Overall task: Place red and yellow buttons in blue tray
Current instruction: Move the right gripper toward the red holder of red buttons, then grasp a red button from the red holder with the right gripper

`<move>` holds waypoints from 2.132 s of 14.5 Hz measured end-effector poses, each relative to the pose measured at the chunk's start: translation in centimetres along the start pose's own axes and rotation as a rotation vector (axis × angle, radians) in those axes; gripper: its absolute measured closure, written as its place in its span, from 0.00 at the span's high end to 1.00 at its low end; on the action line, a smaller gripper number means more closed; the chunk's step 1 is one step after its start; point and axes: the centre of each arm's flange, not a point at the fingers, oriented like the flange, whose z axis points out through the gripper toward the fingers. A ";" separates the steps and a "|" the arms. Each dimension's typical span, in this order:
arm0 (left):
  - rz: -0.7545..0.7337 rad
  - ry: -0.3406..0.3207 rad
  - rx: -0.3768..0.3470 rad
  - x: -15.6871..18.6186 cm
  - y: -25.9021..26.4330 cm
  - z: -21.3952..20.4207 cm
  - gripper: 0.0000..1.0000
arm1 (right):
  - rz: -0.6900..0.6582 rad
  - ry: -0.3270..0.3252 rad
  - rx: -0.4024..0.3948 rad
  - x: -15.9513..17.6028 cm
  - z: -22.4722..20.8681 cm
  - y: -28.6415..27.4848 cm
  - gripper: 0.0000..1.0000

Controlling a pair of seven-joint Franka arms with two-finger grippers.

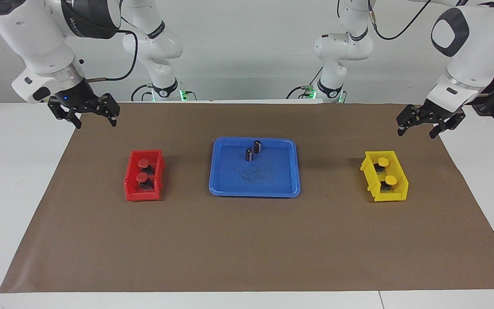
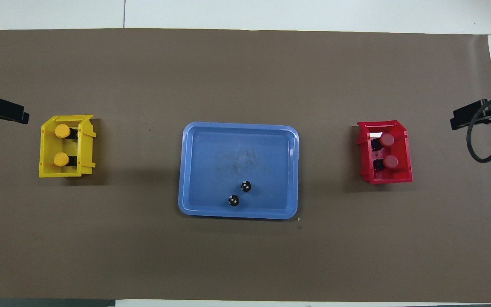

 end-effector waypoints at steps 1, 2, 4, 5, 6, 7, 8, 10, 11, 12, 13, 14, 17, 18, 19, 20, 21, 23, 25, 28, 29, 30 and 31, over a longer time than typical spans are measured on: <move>0.000 0.001 0.000 0.0 0.0 0.0 1.00 | 0.000 0.000 0.000 0.0 0.0 0.0 1.00; 0.000 0.003 0.001 0.0 0.0 0.0 1.00 | 0.000 0.000 0.000 0.0 0.0 0.0 1.00; 0.000 0.007 0.001 0.1 0.0 -0.1 1.00 | 0.000 0.000 0.000 0.0 0.0 0.0 1.00; 0.000 0.014 0.002 0.1 0.0 -0.1 1.00 | 0.000 0.000 0.000 0.0 0.0 0.0 1.00; 0.000 0.025 0.004 0.2 0.0 -0.2 1.00 | 0.000 -0.001 0.000 0.0 0.1 0.0 1.00; 0.001 0.035 0.006 0.4 0.0 -0.3 1.00 | 0.000 -0.003 0.000 0.0 0.1 0.0 1.00; 0.004 0.044 0.008 0.5 0.2 -0.4 1.00 | 0.000 -0.007 0.001 -0.1 0.3 0.0 1.00; 0.020 0.054 0.009 0.7 1.0 -0.5 1.00 | 0.003 -0.016 0.001 -0.3 0.7 0.1 1.00; 0.031 0.057 0.009 0.9 1.7 -0.5 1.00 | 0.002 -0.018 0.001 -0.4 0.7 0.0 1.00; 0.038 0.058 0.008 0.9 2.2 -0.5 1.00 | 0.000 -0.016 0.001 -0.5 0.8 -0.1 1.00; 0.042 0.058 0.008 1.0 2.4 -0.5 1.00 | -0.003 -0.001 0.001 -0.3 0.9 -0.3 1.00; 0.043 0.058 0.008 1.0 2.4 -0.5 1.00 | -0.008 0.030 -0.001 0.0 1.3 -0.5 1.00; 0.041 0.058 0.008 1.0 2.3 -0.5 1.00 | -0.035 0.091 -0.008 0.4 6.1 -2.1 1.00; 0.039 0.061 0.009 1.0 2.2 -0.6 1.00 | -0.040 0.090 -0.007 0.4 8.1 -2.3 1.00; 0.037 0.069 0.010 1.0 2.1 -0.6 1.00 | -0.040 0.089 -0.006 0.5 10.0 -2.4 1.00; 0.034 0.081 0.013 1.1 1.9 -0.7 1.00 | -0.039 0.095 -0.002 0.8 11.8 -2.4 0.99; 0.032 0.086 0.014 1.2 1.7 -0.8 1.00 | -0.036 0.107 0.004 1.0 13.5 -2.4 0.98; 0.026 0.087 0.014 1.1 1.4 -0.8 1.00 | -0.029 0.134 0.017 1.5 17.1 -2.5 0.91; 0.020 0.086 0.014 1.1 1.1 -0.7 1.00 | -0.018 0.145 0.042 2.0 19.9 -3.0 0.82; 0.018 0.086 0.015 1.1 1.0 -0.7 1.00 | -0.016 0.141 0.050 2.6 22.0 -3.9 0.79; 0.018 0.088 0.015 1.1 1.0 -0.7 1.00 | -0.015 0.130 0.051 2.8 22.8 -3.9 0.78; 0.018 0.089 0.015 1.1 1.0 -0.7 1.00 | -0.014 0.124 0.052 2.9 23.4 -3.9 0.78; 0.018 0.089 0.015 1.1 0.9 -0.7 1.00 | -0.013 0.123 0.053 3.1 23.9 -3.9 0.78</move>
